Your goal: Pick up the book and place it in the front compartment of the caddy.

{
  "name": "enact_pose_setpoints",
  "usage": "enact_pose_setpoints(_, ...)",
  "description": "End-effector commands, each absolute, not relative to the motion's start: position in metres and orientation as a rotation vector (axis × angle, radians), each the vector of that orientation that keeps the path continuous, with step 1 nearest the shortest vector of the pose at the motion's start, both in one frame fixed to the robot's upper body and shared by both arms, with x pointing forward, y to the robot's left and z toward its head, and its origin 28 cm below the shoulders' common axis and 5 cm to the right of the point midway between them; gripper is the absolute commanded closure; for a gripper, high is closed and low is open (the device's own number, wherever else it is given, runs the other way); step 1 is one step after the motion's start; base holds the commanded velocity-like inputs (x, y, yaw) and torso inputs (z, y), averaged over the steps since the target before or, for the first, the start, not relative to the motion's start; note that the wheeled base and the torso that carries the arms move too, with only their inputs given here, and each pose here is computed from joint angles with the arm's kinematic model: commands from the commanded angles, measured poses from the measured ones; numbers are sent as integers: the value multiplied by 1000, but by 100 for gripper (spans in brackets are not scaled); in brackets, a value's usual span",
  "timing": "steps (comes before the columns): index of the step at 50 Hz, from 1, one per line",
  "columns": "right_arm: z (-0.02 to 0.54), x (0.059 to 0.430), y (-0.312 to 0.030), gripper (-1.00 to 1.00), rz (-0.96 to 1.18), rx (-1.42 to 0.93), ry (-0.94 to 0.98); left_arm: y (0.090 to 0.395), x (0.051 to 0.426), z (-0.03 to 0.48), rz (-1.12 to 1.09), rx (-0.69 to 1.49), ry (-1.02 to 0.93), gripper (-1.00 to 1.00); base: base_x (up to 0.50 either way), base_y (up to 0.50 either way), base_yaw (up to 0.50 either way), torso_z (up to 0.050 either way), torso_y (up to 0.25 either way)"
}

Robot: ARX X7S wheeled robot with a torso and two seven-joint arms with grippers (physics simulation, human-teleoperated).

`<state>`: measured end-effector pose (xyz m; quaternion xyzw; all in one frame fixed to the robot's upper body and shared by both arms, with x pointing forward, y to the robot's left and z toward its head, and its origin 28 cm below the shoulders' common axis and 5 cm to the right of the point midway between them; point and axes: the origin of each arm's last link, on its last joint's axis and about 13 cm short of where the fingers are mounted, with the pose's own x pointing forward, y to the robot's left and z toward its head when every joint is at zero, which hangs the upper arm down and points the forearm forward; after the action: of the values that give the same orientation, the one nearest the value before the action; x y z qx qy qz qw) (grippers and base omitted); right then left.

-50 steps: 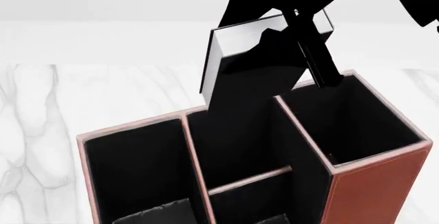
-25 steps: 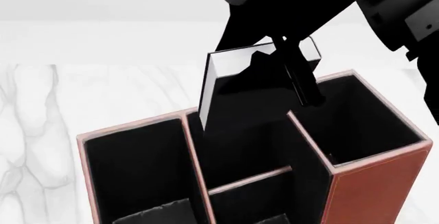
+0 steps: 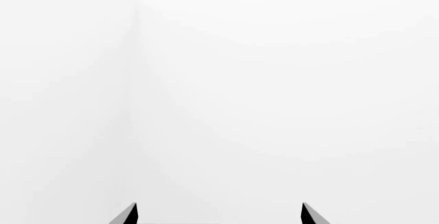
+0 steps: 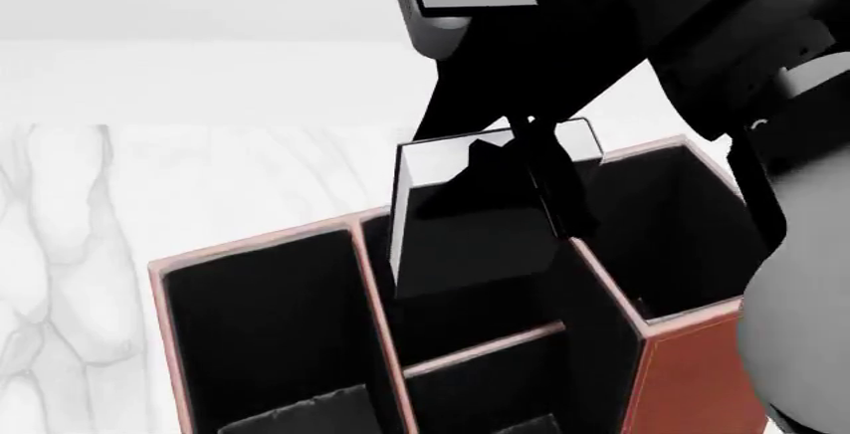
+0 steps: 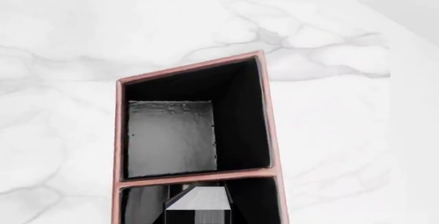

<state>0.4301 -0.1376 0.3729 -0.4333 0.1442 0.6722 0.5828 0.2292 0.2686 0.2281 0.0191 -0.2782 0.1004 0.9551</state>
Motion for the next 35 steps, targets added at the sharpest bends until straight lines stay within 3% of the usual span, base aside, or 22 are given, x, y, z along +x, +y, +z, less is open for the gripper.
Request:
enact_pose_setpoints(1, 373, 432, -125, 100, 1595, -1004, 273, 270, 228, 228, 210, 32, -585, -100, 0, 0, 0, 0, 0)
enact_pose_setpoints(35, 358, 436, -116, 100, 1570, -1050, 325, 271, 229, 230, 210, 33, -587, -100, 0, 0, 0, 0, 1)
